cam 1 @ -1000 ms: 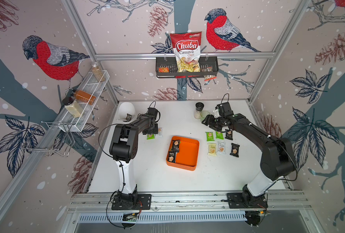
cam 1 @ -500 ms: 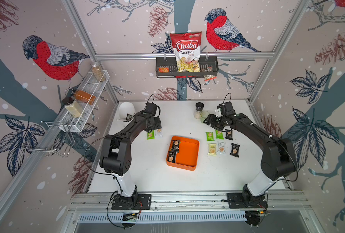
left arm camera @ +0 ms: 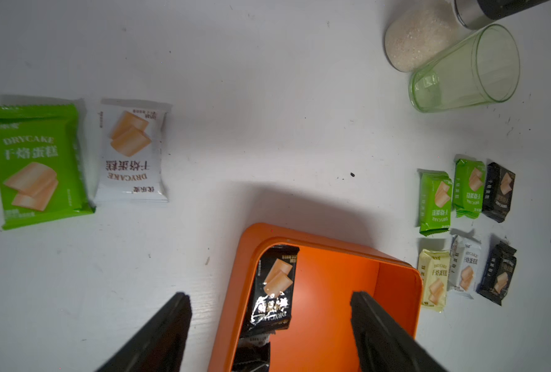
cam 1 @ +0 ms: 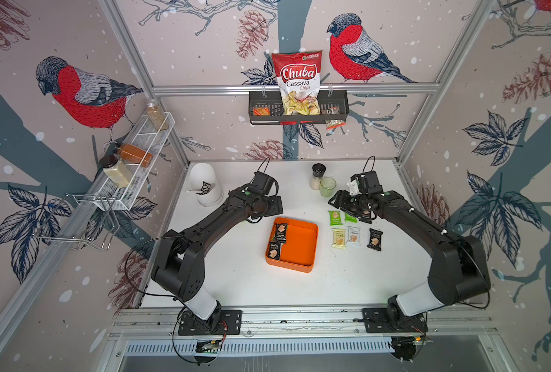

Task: Take the cookies out of the storage box
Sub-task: Pick up the cookie from the storage box.

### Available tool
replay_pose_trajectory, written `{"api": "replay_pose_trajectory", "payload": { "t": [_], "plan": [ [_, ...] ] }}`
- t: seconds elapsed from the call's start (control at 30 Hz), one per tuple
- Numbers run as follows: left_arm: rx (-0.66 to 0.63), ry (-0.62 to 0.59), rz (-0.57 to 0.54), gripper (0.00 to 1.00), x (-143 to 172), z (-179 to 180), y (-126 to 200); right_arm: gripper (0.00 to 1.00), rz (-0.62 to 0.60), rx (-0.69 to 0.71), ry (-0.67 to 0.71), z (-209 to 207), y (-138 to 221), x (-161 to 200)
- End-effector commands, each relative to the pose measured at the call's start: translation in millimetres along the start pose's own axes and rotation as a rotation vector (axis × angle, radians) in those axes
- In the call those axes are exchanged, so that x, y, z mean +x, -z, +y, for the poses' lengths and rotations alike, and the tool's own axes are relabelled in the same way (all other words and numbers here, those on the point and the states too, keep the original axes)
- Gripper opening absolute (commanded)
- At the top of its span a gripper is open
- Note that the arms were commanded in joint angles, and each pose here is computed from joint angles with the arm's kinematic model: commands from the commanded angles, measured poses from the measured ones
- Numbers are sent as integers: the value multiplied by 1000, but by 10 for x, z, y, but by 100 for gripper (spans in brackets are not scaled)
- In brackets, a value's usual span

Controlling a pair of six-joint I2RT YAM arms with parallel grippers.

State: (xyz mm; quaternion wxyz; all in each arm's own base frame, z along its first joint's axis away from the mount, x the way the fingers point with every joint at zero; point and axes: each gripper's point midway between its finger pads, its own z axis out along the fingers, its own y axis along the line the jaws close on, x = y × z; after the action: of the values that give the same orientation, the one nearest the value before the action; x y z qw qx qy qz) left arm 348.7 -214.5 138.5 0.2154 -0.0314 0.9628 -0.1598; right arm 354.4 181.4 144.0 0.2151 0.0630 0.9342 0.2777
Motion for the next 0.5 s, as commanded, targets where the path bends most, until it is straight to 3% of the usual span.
{"api": "replay_pose_trajectory", "payload": {
  "t": [0.0, 0.47],
  "plan": [
    [-35, -6, -7, 81, 114, -65, 6, 67, -16, -22, -1, 27, 51, 27],
    [-200, -89, 57, 80, 643, -187, -358, 67, -29, -8, 4, -83, 257, 130]
  ]
}}
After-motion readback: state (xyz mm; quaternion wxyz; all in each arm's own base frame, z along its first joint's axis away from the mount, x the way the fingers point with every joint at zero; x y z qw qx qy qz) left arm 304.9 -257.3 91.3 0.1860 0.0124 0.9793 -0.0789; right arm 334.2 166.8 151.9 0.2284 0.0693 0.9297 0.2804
